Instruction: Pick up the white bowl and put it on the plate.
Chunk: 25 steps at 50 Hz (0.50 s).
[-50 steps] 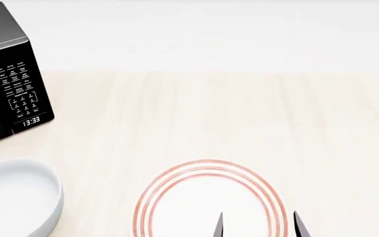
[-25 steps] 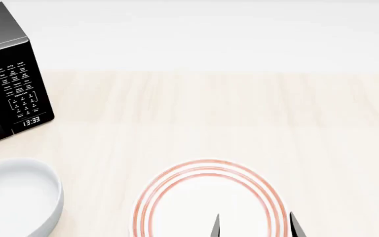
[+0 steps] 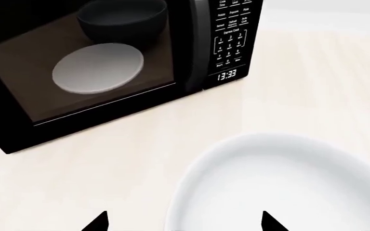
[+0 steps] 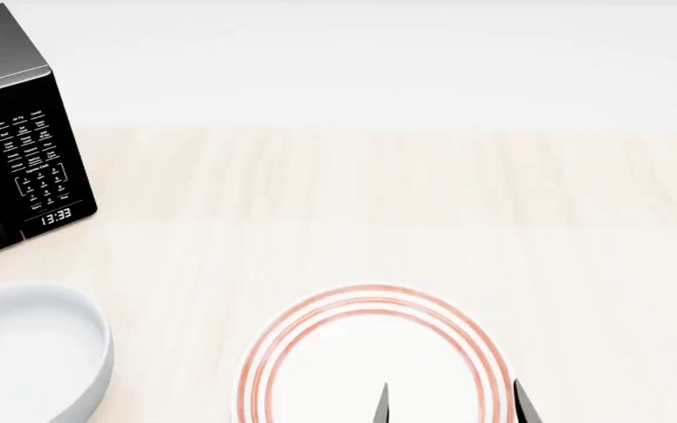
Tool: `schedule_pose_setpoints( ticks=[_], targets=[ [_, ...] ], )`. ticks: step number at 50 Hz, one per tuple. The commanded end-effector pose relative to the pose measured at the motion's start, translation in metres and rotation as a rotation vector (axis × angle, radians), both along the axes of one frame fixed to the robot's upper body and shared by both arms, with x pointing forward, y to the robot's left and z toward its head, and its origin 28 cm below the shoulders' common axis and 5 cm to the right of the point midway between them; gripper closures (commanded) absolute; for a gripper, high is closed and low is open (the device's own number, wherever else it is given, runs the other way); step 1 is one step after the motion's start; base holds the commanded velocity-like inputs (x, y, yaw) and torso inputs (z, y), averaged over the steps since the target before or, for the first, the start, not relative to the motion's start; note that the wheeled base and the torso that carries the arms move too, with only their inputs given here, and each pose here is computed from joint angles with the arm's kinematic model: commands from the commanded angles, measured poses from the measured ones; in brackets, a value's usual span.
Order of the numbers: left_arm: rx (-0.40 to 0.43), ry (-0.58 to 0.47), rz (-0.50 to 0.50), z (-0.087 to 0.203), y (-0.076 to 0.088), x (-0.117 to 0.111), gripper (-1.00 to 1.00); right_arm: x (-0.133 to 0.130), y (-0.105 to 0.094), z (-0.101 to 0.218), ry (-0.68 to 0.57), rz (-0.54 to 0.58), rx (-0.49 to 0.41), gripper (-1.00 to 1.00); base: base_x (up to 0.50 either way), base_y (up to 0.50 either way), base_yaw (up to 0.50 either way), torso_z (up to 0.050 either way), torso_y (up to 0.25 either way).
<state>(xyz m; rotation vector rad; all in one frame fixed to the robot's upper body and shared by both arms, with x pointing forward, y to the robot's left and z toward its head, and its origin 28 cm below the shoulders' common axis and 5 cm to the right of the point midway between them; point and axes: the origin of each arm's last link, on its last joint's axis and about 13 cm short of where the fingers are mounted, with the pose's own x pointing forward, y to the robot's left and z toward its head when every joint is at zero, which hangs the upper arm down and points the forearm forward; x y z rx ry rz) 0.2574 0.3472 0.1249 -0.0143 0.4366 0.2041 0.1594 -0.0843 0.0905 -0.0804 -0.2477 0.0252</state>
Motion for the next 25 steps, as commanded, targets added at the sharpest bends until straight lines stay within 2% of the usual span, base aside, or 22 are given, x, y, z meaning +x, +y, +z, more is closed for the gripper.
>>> schedule_pose_setpoints(
  ticks=[1, 25],
  targets=[
    [-0.008, 0.008, -0.008, -0.006, -0.001, 0.004, -1.00, 0.000, 0.000, 0.000, 0.001, 0.003, -0.001, -1.00, 0.00, 0.00, 0.00, 0.000, 0.000],
    [-0.015, 0.027, 0.006, -0.021, 0.001, 0.013, -1.00, -0.001, 0.001, -0.001, 0.005, 0.005, -0.003, -1.00, 0.00, 0.00, 0.00, 0.000, 0.000]
  ],
)
